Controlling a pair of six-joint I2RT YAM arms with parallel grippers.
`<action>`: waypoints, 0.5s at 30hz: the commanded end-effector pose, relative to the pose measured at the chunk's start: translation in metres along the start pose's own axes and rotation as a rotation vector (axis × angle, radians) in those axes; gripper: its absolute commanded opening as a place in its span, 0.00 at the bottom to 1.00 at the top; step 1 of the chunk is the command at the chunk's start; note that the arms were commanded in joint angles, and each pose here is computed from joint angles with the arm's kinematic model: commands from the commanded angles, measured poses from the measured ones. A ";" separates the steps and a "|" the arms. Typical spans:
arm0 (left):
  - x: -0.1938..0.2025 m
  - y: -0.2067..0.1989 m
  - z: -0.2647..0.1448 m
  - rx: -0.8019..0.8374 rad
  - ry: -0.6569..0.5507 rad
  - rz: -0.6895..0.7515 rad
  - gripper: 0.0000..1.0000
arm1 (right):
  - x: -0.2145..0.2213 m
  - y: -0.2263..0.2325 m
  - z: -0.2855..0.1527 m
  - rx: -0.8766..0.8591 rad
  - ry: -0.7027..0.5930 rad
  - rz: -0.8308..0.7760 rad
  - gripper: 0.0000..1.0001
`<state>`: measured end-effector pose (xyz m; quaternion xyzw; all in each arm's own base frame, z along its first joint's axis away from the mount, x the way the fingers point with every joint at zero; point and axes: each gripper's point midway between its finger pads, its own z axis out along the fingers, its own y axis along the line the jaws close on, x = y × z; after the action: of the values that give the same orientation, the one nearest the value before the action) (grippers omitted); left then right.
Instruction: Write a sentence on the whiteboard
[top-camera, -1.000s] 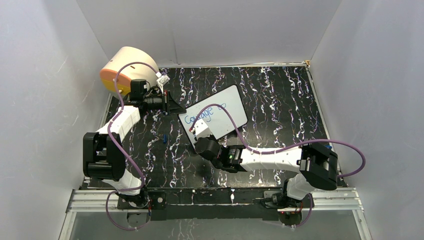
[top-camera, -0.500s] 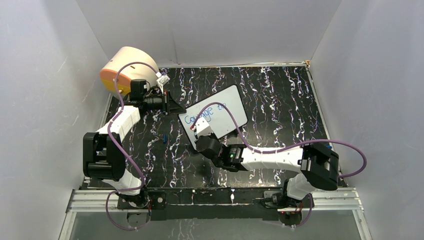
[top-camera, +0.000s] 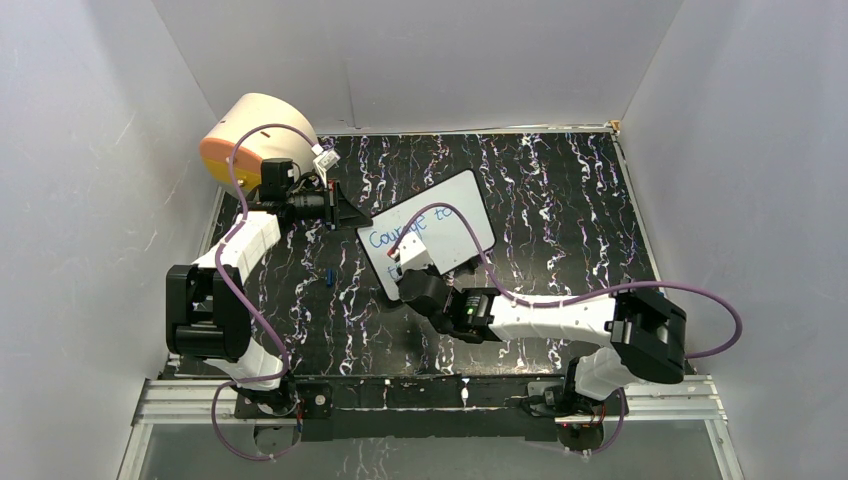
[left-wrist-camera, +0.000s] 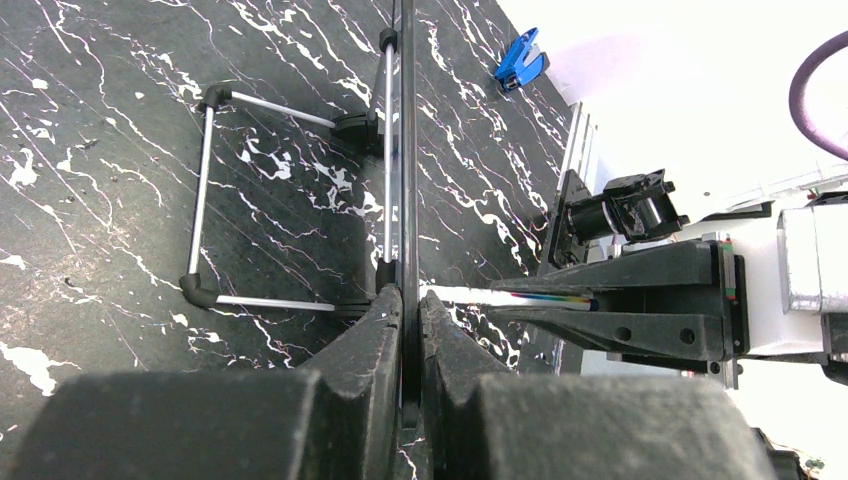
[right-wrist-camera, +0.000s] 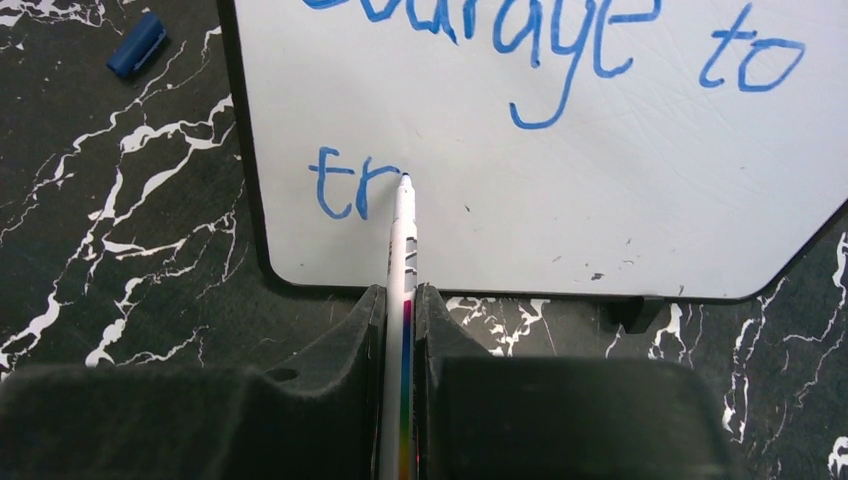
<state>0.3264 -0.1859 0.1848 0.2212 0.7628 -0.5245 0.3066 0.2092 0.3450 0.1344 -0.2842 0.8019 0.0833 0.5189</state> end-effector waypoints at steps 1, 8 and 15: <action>0.013 0.015 0.003 -0.070 0.033 -0.038 0.00 | -0.018 -0.006 -0.009 -0.003 -0.054 0.067 0.00; 0.013 0.015 0.003 -0.071 0.034 -0.039 0.00 | -0.013 -0.008 -0.009 0.005 -0.046 0.066 0.00; 0.013 0.015 0.003 -0.072 0.033 -0.038 0.00 | -0.011 -0.005 -0.006 -0.005 -0.040 0.065 0.00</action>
<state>0.3263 -0.1862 0.1849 0.2208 0.7630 -0.5248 0.3061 0.2067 0.3382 0.1357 -0.2767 0.8045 0.0899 0.5179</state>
